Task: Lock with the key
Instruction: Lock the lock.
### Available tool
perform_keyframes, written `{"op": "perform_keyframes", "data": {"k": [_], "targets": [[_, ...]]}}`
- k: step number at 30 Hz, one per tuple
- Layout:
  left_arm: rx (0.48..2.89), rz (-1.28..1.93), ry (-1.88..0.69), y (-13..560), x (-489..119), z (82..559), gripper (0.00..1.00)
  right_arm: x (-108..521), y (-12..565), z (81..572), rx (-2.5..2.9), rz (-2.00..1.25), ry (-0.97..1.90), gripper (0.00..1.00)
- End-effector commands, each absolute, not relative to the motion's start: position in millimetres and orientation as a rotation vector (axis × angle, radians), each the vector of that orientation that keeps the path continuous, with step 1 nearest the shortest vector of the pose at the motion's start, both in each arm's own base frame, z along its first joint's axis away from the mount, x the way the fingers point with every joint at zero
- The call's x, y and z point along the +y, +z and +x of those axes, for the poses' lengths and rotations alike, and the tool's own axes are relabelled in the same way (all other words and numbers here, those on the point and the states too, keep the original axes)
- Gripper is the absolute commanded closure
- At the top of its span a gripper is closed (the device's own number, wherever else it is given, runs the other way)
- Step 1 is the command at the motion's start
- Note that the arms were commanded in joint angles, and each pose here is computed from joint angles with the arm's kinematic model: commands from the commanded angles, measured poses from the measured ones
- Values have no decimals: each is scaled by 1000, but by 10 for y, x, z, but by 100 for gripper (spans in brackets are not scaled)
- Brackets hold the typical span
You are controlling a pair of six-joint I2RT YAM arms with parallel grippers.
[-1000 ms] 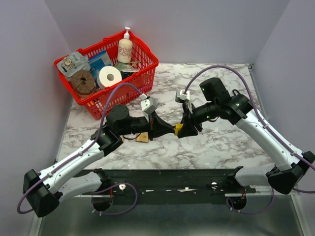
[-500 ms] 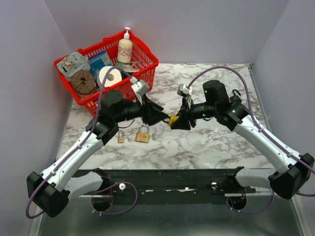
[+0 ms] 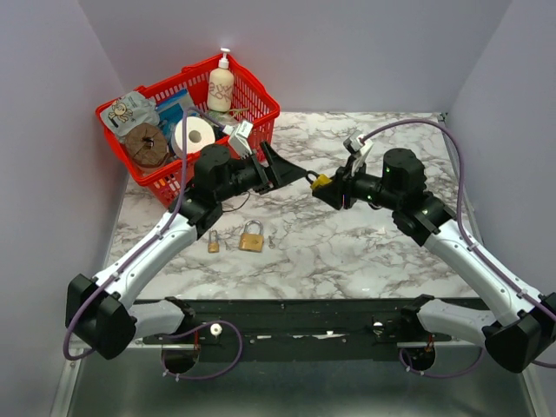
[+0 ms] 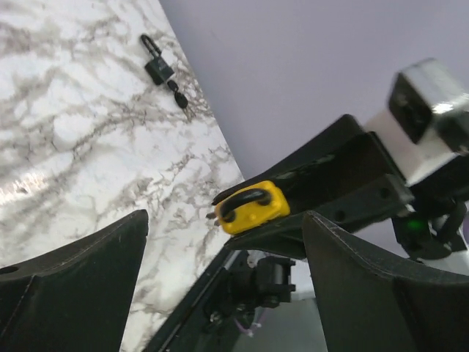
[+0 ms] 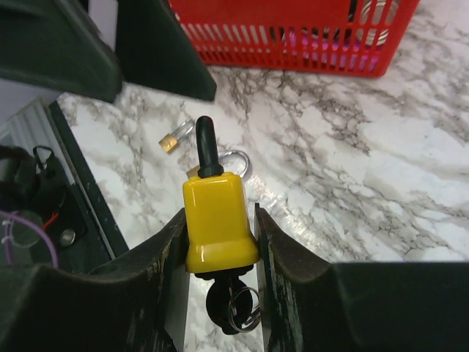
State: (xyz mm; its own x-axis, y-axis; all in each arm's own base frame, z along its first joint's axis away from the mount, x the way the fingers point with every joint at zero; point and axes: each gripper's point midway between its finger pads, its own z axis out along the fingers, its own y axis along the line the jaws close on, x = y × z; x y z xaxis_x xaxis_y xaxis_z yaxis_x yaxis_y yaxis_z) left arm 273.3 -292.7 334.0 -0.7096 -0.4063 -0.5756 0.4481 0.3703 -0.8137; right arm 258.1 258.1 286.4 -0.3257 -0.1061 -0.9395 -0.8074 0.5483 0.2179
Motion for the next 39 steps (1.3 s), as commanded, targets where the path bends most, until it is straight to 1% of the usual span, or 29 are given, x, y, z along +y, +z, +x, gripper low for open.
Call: {"op": "perform_keyframes", "data": {"k": [1,6,10,16,17,24,25,26,28,29,30,31,32,33,34,36,37,39], "targets": [[1866,-148,-1580,3450,-3073,2801,7,2576,3222,2794,1644,-650,815,99],[1870,-130,-1630,3473,-3265,2701,6,2655,3222,2817,1641,-645,814,99],[1924,-163,-1616,3315,-3323,2691,6,2720,3286,2810,1618,-647,822,99],[1974,-226,-1613,3165,-3343,2723,16,2801,3341,2749,1578,-668,822,99],[1976,-228,-1613,3156,-3345,2725,21,2809,3339,2742,1575,-668,821,99],[1973,-256,-1621,3161,-3356,2758,29,2844,3306,2694,1575,-683,819,99],[1973,-255,-1620,3155,-3360,2764,32,2850,3310,2691,1574,-683,819,99],[1971,-255,-1625,3162,-3363,2756,41,2854,3306,2696,1575,-683,819,99],[1976,-251,-1630,3144,-3371,2753,53,2855,3302,2707,1579,-677,817,99],[1974,-246,-1630,3146,-3372,2752,68,2866,3281,2720,1586,-678,818,99],[1973,-244,-1628,3144,-3362,2756,75,2867,3288,2726,1588,-677,816,99],[1975,-240,-1628,3145,-3349,2747,81,2863,3274,2733,1598,-675,811,91],[1977,-236,-1626,3142,-3342,2741,93,2852,3251,2732,1616,-675,806,87],[1971,-236,-1615,3141,-3304,2771,98,2845,3220,2728,1628,-684,798,85],[1975,-238,-1607,3131,-3275,2772,100,2833,3198,2718,1639,-687,794,77],[1964,-221,-1594,3150,-3226,2784,100,2806,3122,2656,1665,-713,795,58],[1950,-220,-1589,3185,-3181,2809,100,2806,3088,2609,1675,-731,808,42],[1942,-200,-1590,3215,-3149,2800,100,2766,3012,2539,1705,-764,808,32]]}}
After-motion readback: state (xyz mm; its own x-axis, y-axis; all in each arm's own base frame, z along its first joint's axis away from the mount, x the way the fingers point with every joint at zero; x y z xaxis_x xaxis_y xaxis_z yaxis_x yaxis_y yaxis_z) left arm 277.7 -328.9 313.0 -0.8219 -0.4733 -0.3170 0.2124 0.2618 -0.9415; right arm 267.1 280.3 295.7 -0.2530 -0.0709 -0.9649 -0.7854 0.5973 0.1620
